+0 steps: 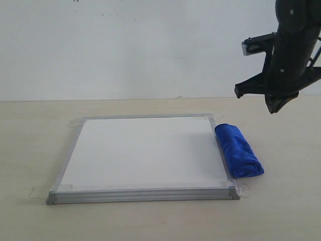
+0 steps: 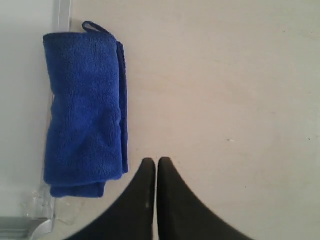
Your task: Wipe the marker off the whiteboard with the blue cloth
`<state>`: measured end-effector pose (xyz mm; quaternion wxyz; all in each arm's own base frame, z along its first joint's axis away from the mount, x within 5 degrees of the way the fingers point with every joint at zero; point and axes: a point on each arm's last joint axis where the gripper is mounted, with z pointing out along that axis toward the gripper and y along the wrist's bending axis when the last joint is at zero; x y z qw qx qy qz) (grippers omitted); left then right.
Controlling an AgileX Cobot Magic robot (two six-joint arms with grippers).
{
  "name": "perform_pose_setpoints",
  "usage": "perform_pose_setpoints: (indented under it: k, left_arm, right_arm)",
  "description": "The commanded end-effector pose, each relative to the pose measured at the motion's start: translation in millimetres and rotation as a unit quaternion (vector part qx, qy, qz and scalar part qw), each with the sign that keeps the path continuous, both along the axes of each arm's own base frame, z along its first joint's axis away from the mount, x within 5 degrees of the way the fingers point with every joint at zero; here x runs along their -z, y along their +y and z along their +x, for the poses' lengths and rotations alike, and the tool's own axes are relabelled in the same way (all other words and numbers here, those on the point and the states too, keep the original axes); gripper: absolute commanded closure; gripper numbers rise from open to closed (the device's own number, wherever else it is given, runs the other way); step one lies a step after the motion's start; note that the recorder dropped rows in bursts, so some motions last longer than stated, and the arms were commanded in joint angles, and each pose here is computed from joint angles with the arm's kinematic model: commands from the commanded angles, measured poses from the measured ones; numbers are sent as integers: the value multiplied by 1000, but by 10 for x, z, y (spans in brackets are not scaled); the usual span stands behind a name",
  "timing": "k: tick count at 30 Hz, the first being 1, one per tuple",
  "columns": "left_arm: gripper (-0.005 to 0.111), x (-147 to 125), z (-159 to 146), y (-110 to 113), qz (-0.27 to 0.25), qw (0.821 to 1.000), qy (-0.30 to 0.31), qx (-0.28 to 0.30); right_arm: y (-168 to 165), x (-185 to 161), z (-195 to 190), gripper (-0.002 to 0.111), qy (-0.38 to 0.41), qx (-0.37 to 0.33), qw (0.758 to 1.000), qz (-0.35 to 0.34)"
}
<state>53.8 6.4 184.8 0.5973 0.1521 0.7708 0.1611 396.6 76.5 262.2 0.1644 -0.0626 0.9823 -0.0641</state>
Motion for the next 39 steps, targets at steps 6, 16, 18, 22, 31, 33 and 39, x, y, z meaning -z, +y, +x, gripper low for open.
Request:
perform_pose_setpoints:
  k: [6, 16, 18, 22, 31, 33, 39]
  left_arm:
    - [103, 5, 0, -2, 2, 1000, -2, 2]
    - [103, 5, 0, -2, 2, 1000, -2, 2]
    - [103, 5, 0, -2, 2, 1000, -2, 2]
    - [103, 5, 0, -2, 2, 1000, -2, 2]
    - [103, 5, 0, -2, 2, 1000, -2, 2]
    - [103, 5, 0, -2, 2, 1000, -2, 2]
    - [103, 5, 0, -2, 2, 1000, -2, 2]
  right_arm:
    - [-161, 79, -564, 108, -69, 0, 998, 2]
    - [-277, 239, -1211, 108, -102, 40, 993, 49]
    - [-307, 254, -1386, 108, -116, 50, 990, 64]
    - [-354, 229, -1693, 108, -167, 45, 981, 93]
    - [-416, -9, -2035, 108, -258, 30, 958, 124]
    - [-421, -46, -2062, 108, -267, 31, 955, 128]
    - [-423, -67, -2075, 108, -272, 31, 953, 130]
